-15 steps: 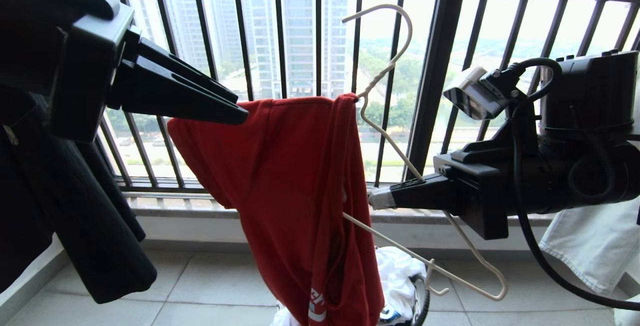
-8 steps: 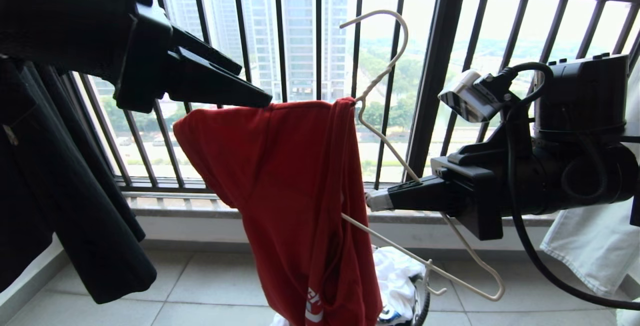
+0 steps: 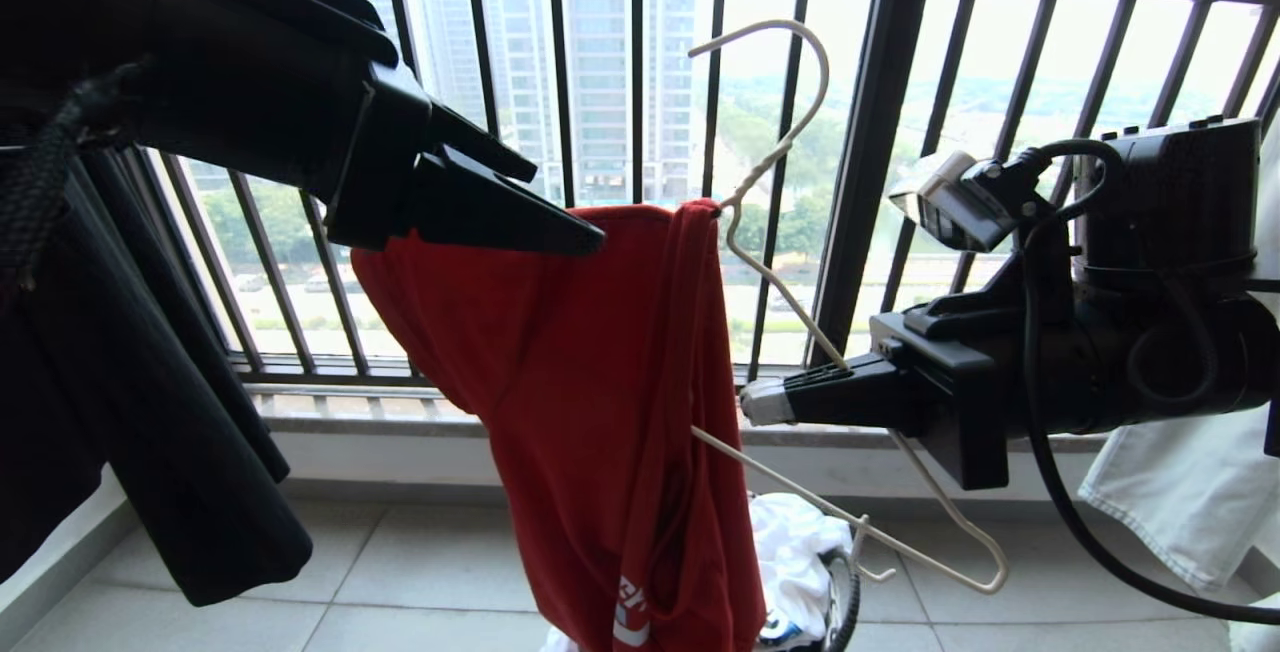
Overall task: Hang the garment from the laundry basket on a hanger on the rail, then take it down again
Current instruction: Hang the clothes on the clothes rack
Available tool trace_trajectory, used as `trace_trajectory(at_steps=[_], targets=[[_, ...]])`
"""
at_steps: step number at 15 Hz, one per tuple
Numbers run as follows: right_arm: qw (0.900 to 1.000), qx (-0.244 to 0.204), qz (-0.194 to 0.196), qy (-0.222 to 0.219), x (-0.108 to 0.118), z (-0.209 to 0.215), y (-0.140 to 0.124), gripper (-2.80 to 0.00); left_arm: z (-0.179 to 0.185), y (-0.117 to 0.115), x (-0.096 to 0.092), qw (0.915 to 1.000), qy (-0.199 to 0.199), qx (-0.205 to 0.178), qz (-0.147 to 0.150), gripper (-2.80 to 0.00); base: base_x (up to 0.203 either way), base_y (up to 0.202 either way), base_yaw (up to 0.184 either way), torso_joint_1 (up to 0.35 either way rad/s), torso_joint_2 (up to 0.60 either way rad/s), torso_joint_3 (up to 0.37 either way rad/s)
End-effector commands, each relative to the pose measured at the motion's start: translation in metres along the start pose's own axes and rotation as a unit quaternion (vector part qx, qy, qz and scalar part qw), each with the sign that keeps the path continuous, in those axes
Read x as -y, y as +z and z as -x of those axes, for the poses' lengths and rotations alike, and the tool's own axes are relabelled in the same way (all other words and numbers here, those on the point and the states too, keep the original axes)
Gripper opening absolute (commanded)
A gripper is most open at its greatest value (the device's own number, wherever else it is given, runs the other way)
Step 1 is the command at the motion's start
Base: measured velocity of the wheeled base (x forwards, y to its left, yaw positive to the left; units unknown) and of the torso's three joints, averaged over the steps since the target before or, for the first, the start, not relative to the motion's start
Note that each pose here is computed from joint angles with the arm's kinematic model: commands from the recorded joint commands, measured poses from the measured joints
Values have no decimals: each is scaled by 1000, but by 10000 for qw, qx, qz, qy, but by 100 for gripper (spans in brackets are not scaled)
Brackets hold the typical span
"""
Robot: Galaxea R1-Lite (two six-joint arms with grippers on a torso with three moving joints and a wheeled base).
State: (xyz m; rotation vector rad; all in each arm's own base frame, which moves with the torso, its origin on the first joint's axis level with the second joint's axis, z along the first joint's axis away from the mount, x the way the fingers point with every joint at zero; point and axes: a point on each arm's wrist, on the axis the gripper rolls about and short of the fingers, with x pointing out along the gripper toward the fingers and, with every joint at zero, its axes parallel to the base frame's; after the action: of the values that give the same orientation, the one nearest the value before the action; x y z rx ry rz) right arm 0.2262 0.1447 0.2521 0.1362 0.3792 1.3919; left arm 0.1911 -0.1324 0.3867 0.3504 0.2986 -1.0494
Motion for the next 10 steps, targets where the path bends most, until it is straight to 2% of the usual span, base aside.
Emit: trace_trajectory(at_steps=[1,7,10], targets=[[10000,8,30,-18,1,3,-1,-280,-12,-1,-8,10000,-66,20,17,0,0,0,0,0,0,0],[9999,-32,98,-28,3,2,-4,-280,-29,-3,-26,9998,100,147,-14,0,0,0,0,0,0,0],[9997,-56,232,-58,5,3,-7,-280,-32,-4,-28,9993,-272,247,21,0,0,0,0,0,0,0]])
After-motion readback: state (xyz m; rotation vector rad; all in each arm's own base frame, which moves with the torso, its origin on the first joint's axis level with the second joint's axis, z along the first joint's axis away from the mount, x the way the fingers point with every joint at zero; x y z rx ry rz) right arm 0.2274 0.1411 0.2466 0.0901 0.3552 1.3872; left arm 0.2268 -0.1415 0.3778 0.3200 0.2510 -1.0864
